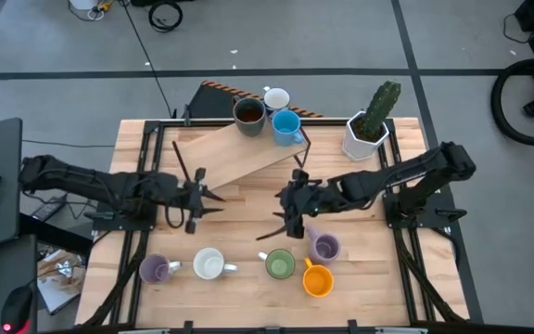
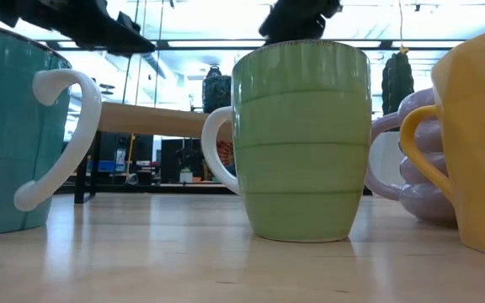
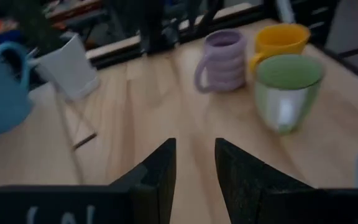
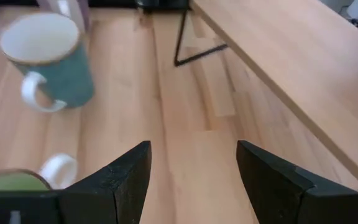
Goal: Place coffee mugs
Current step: Put the stripe green mug on the shelf
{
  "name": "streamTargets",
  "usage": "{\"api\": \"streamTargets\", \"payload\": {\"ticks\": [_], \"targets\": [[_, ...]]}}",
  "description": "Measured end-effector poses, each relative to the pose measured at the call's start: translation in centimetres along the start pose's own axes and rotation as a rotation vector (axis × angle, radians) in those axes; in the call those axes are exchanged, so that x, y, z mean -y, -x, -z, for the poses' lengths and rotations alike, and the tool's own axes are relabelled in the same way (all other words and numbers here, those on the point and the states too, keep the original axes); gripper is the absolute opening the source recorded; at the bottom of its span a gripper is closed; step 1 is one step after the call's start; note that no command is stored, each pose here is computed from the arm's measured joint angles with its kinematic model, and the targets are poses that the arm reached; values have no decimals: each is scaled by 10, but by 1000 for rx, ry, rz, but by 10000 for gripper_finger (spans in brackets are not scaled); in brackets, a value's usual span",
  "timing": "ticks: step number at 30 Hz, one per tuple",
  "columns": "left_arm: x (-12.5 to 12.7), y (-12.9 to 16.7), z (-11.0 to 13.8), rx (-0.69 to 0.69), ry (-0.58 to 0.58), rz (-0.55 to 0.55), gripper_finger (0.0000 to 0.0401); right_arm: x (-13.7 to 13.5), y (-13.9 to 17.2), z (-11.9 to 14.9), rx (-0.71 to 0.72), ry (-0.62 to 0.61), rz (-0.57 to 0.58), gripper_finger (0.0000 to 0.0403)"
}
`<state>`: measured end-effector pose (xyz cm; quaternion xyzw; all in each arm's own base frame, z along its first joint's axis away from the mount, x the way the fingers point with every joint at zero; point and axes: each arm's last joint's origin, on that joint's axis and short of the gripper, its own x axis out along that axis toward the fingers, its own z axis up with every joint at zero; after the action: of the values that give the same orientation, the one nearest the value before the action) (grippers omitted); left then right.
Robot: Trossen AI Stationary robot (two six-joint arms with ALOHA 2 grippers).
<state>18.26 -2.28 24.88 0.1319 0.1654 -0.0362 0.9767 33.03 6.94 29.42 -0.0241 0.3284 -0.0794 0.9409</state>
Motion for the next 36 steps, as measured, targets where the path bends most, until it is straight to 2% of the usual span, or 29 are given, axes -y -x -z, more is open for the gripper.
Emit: {"api": "streamTargets", "payload": {"ticks": [4, 9, 13, 16, 25, 28, 36], "targets": [[13, 0, 1, 29, -44, 57, 116, -15, -7, -1, -17, 26, -23, 242], [22, -3, 15, 33, -80, 82, 116, -29, -16, 8, -65, 60, -40, 242], [20, -5, 21, 8, -37, 67, 116, -32, -22, 18, -168, 19, -136, 242], [21, -5, 22, 2, 8, 76, 116, -36, -18, 15, -169, -28, -171, 242], [21, -4, 22, 5, 44, 91, 116, -58, -1, 6, -145, 20, -218, 242], [22, -5, 22, -1, 69, 96, 116, -67, -11, 12, -157, 34, -225, 242], [22, -6, 24, -16, 78, 105, 116, -94, -35, 33, -254, 51, -352, 242]]}}
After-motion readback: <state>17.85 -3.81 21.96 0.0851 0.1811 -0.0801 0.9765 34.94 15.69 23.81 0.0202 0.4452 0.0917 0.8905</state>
